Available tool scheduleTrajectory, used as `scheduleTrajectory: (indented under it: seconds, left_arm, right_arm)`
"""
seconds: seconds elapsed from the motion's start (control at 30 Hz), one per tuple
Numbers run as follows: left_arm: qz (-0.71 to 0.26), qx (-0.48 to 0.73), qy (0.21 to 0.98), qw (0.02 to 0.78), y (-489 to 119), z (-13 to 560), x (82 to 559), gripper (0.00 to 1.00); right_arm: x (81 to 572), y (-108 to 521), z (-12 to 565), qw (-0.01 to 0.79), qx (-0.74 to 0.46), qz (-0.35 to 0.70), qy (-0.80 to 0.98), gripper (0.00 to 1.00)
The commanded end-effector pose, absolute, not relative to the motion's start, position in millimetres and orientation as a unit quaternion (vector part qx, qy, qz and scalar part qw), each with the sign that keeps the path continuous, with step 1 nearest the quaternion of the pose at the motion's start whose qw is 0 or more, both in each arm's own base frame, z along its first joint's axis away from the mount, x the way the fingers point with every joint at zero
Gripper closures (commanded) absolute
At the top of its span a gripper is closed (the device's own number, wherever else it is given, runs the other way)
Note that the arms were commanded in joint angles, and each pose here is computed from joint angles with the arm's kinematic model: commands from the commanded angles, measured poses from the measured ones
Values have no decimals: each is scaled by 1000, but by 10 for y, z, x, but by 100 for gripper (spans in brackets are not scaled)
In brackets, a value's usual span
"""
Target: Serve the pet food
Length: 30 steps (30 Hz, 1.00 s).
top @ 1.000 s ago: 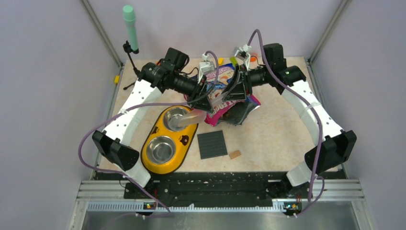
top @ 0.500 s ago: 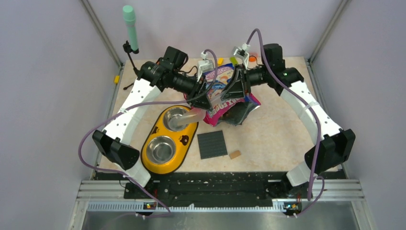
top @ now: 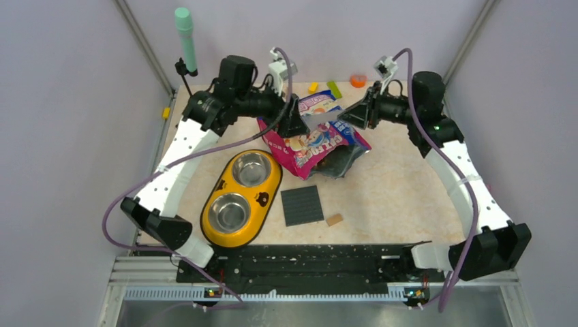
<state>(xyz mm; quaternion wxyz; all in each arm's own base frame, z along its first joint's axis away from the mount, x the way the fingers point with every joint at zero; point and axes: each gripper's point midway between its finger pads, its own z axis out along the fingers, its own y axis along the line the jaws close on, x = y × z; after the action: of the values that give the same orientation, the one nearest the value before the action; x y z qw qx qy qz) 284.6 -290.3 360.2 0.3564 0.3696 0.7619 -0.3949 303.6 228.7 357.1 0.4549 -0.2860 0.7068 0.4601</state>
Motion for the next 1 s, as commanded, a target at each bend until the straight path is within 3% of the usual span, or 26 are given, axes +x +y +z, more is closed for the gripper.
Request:
scheduleTrajectory:
  seconds: [0.0,0.17,0.3,0.53,0.97]
  left_arm:
    - [-366,324,700,521,-2686,4556,2881,8]
    - [-356,288,671,583,-2502,4934,2887,7]
    - [-351,244,688,587,-2420,4928,3043,7]
    - [-409,179,724,526,-2481,4676,3289,8]
    - [-449,170,737,475,-2637,4379,3408,13]
  right_arm:
    - [3358,1890,4064,598,-214,355,685,100]
    - [3596,1267,4215,693,-84,218,682,100]
    - [3577,689,4231,751,35,121,649,100]
    - [3458,178,3299,738,93,-6,668,100]
    - [3219,-29,2060,684,165,-27,710,100]
